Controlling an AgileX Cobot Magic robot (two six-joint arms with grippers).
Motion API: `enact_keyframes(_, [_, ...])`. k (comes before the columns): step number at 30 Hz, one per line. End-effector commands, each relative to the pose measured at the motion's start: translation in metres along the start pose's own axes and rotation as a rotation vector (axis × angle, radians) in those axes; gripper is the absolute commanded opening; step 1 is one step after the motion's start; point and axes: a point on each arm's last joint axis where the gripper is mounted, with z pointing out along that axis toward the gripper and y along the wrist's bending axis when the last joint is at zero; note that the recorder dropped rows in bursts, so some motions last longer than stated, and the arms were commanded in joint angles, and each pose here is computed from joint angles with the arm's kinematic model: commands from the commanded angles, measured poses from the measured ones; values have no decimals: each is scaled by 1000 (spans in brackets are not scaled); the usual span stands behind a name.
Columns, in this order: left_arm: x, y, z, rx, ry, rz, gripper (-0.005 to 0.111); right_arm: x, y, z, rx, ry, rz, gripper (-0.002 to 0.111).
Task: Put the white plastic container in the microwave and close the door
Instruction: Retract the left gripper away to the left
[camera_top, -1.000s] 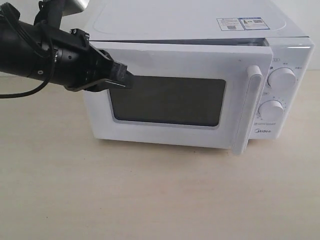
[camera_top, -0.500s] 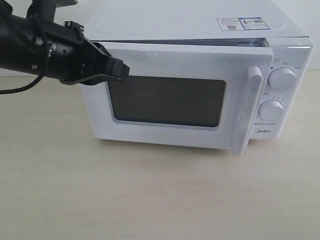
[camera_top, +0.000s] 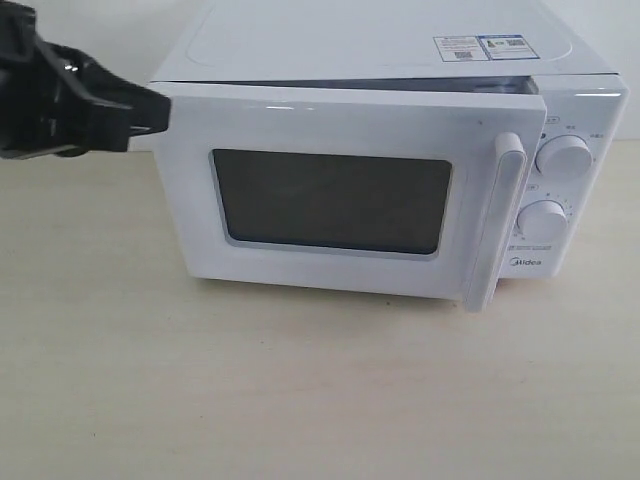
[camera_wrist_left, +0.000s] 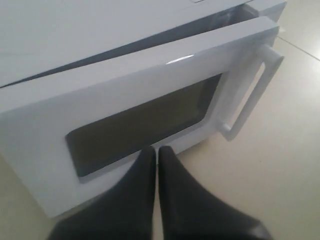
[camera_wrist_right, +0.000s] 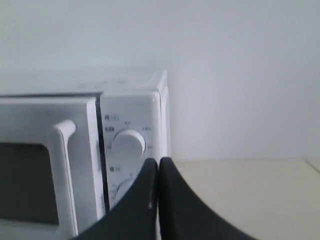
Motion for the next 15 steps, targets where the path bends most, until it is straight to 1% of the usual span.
enact_keyframes(1, [13,6,-26,-85,-29,3,4,-26,1,-3,-4,-154,-88,0])
enact_keyframes(3, [17,9,-35,-115,-44,5,4,-49,3,-6,-5,-219,-157,0])
enact_keyframes(4, [18,10,-40,-129,-52,9,4,-57,4,-8,-5,-241,-155,0])
enact_keyframes(5, [20,11,-42,-138,-55,8,4,-67,4,-7,-7,-251,-133,0])
enact_keyframes(8, [23,11,-48,-147,-63,-11,4,-82,4,3,-16,-199,-36,0])
enact_keyframes(10, [24,11,-47,-146,-60,-37,4,-87,5,14,-14,-145,-58,0])
enact_keyframes(12, [25,12,-46,-144,-54,-39,4,-90,6,27,-27,-93,-77,0])
enact_keyframes(14, [25,11,-46,-141,-48,-39,4,-90,9,39,-60,-47,-76,0])
enact_keyframes(15, [26,11,-46,-139,-44,-39,4,-91,12,45,-95,-23,-71,0])
